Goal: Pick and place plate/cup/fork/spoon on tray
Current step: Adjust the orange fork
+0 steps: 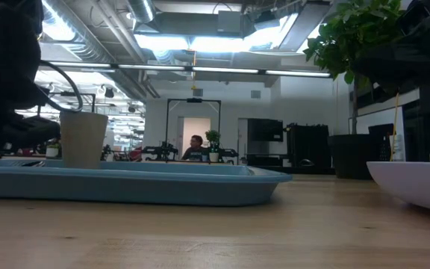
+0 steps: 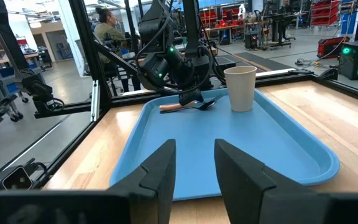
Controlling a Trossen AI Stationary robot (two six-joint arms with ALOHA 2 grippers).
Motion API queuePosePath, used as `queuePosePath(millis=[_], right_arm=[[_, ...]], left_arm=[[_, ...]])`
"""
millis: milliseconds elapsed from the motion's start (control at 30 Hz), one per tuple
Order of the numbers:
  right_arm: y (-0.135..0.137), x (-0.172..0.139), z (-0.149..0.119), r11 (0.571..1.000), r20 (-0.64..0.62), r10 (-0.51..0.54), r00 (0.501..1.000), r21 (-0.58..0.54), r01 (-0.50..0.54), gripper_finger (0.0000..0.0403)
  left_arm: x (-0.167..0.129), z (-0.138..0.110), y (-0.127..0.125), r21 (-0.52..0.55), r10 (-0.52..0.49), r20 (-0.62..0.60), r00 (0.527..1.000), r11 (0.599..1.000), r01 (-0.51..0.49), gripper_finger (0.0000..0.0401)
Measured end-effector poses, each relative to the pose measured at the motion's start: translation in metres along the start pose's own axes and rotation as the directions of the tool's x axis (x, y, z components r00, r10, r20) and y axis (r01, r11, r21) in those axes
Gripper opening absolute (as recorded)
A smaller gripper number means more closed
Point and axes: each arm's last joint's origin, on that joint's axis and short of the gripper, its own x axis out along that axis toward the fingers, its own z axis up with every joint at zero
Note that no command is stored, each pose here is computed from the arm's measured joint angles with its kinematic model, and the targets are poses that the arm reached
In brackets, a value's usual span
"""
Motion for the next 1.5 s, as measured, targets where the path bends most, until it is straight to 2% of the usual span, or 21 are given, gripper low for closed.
queuePosePath(millis=[333, 933, 1067, 1333, 1433, 1500], right_arm=[[0.0, 0.0, 0.0, 1.0, -0.001, 0.0, 1.0, -0.001, 0.0, 0.0115], [0.0, 0.0, 0.0, 1.0, -0.004, -0.001, 1.0, -0.005, 0.001, 0.0115], [0.0, 0.0, 0.0, 1.0, -0.005, -0.001, 1.0, -0.005, 0.001, 0.0115], [0.0, 0.0, -0.001, 1.0, -0.006, -0.001, 1.0, -0.005, 0.001, 0.0115], [0.0, 0.0, -0.001, 1.0, -0.006, -0.002, 1.0, -0.005, 0.002, 0.0115], [0.0, 0.0, -0.001, 1.0, -0.006, -0.001, 1.0, -0.005, 0.001, 0.0115]], left_arm=[[-0.006, -0.005, 0.001, 0.019, 0.025, -0.061, 0.998, 1.0, -0.024, 0.0], [-0.008, -0.008, 0.003, 0.034, 0.031, -0.058, 0.998, 0.999, -0.029, 0.0], [-0.016, -0.007, 0.001, 0.041, 0.039, -0.061, 0.997, 0.998, -0.036, 0.0], [-0.047, 0.005, 0.005, 0.071, 0.154, 0.018, 0.988, 0.985, -0.155, 0.0], [-0.054, 0.005, 0.001, 0.066, 0.127, 0.008, 0.992, 0.99, -0.127, 0.0], [-0.055, 0.002, -0.003, 0.06, 0.074, -0.002, 0.997, 0.995, -0.074, 0.0]])
